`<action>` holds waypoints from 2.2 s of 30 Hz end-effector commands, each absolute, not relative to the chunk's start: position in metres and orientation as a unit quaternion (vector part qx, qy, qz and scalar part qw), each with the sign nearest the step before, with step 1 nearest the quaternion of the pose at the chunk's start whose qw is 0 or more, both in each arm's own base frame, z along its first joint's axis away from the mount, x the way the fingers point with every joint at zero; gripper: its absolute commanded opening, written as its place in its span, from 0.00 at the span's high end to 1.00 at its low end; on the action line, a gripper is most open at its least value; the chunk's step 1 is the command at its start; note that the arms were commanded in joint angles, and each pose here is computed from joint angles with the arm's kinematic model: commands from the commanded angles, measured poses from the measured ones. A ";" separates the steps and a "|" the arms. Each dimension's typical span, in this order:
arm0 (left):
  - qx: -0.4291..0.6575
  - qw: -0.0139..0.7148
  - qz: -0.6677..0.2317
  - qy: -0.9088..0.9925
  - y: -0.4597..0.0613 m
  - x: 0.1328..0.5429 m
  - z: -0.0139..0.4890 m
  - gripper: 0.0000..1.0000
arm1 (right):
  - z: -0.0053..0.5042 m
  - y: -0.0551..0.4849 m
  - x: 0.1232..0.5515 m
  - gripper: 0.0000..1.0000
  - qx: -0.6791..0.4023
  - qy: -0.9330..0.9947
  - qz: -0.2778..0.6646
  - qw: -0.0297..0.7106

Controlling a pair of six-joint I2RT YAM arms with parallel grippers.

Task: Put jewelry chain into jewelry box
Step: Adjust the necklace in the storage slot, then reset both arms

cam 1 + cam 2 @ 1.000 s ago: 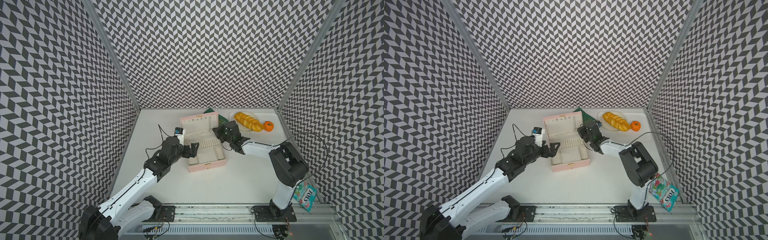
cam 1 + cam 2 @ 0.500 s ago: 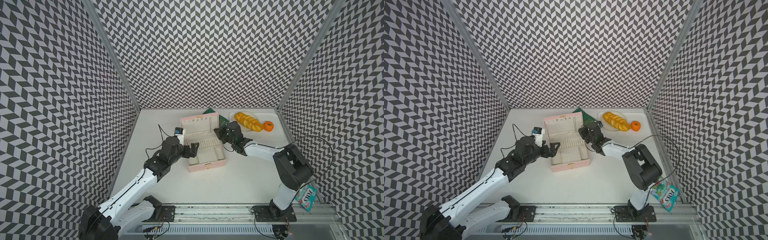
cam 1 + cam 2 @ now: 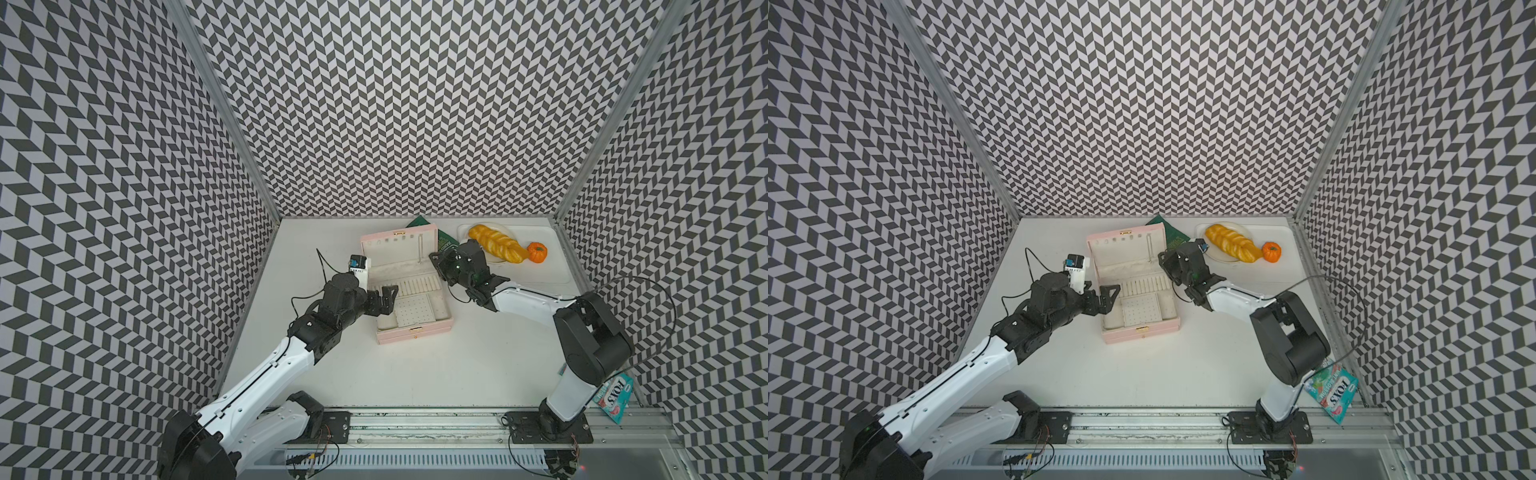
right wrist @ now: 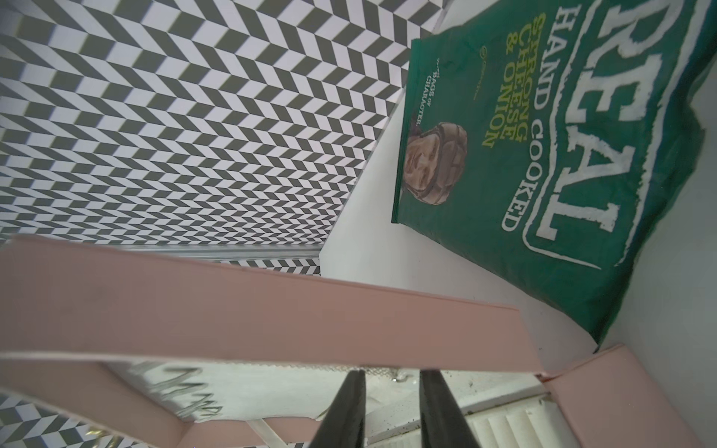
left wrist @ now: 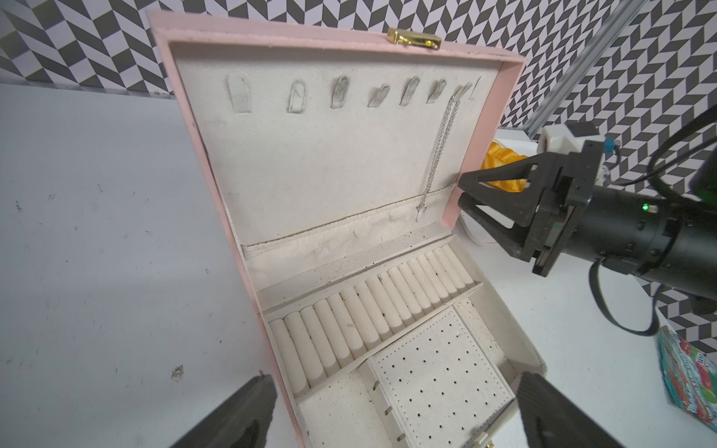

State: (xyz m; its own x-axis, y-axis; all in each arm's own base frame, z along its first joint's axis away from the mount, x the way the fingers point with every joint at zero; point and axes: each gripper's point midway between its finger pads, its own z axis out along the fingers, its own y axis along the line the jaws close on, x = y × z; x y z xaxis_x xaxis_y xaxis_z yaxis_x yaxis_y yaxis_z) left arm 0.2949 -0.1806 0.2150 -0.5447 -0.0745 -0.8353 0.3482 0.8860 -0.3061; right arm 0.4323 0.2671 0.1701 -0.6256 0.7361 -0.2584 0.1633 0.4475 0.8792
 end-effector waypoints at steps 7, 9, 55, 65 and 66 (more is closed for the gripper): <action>0.049 0.492 -0.202 0.845 -0.171 0.306 0.233 0.00 | 0.232 0.218 0.395 0.49 0.180 0.807 0.351 0.439; 0.028 0.498 -0.187 0.846 -0.163 0.312 0.234 0.00 | 0.236 0.193 0.389 0.44 0.175 0.810 0.295 0.475; -0.016 0.695 0.025 0.719 0.008 0.385 0.148 0.00 | 0.151 -0.002 0.384 0.00 0.053 0.722 -0.032 0.689; -0.017 0.694 0.025 0.719 0.008 0.385 0.148 0.00 | 0.152 -0.003 0.384 0.00 0.054 0.718 -0.031 0.693; -0.017 0.695 0.024 0.718 0.008 0.385 0.148 0.00 | 0.152 -0.003 0.383 0.00 0.054 0.717 -0.032 0.694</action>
